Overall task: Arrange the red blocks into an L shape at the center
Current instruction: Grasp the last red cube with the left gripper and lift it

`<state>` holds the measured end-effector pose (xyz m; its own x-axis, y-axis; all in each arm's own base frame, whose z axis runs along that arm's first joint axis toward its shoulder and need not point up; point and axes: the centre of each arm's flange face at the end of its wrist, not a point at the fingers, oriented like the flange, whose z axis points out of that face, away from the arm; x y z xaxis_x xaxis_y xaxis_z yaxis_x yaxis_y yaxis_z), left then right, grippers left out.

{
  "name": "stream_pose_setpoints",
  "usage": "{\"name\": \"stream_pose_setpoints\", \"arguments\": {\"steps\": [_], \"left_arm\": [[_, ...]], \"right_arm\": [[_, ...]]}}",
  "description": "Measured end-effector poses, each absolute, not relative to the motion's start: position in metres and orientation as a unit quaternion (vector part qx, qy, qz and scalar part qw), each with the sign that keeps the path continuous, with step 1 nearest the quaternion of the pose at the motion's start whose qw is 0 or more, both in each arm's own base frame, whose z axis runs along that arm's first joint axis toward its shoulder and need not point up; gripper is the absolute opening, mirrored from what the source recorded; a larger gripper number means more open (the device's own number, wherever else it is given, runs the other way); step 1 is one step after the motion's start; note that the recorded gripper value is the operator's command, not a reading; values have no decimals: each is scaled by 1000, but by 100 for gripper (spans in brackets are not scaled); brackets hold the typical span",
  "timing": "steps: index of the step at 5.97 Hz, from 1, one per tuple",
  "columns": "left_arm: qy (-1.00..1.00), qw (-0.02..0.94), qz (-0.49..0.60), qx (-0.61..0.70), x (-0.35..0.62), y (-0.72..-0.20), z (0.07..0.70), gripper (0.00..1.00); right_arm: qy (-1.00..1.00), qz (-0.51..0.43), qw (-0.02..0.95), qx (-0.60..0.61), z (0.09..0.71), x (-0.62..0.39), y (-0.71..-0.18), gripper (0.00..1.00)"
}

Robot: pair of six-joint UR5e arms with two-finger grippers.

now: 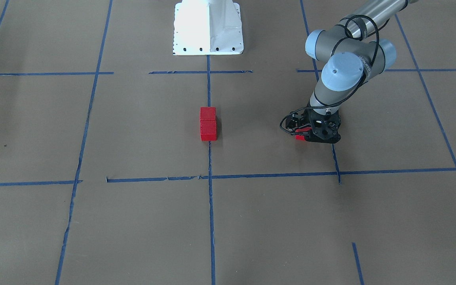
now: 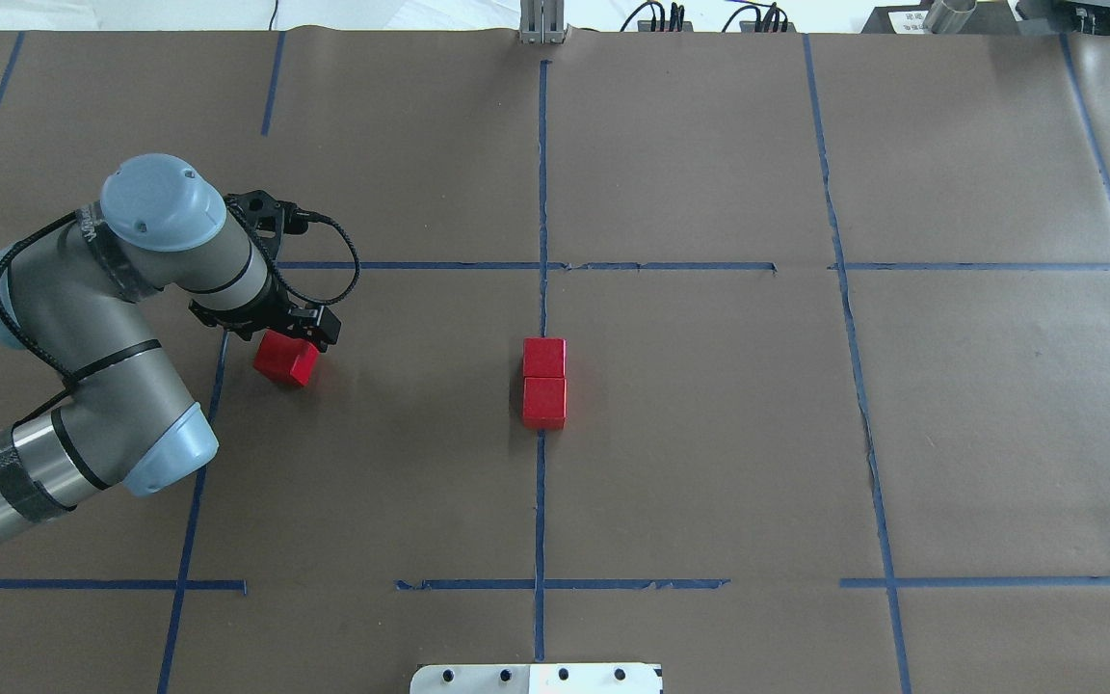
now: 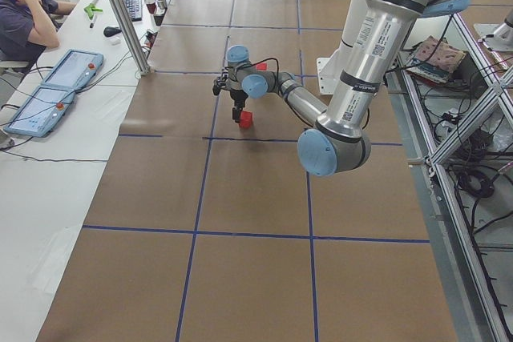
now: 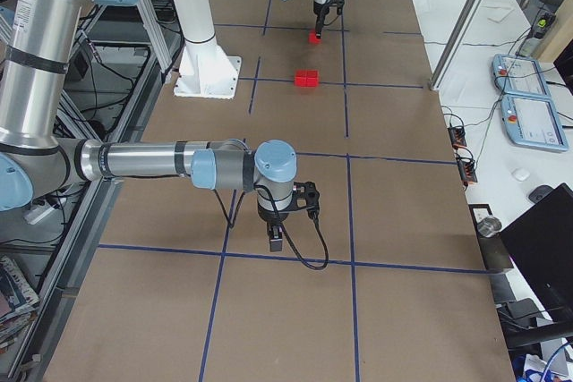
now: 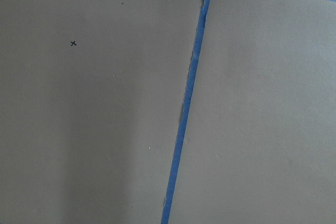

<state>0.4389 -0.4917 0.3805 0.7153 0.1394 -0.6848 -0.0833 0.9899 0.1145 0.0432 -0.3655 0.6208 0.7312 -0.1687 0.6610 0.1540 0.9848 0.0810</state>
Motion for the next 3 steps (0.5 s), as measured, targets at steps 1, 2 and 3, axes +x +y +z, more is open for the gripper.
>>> {"name": "stream_pose_setpoints", "arguments": {"steps": [1, 2, 3], "left_arm": [[371, 926, 61, 35, 441, -491, 383, 63], [370, 926, 61, 33, 443, -491, 384, 58], [369, 927, 61, 32, 444, -492, 385, 58]], "right_arm": [[-356, -87, 930, 10, 621, 43, -365, 100], [-356, -87, 930, 10, 621, 43, -365, 100], [-356, -86, 930, 10, 621, 43, -365, 100]]}}
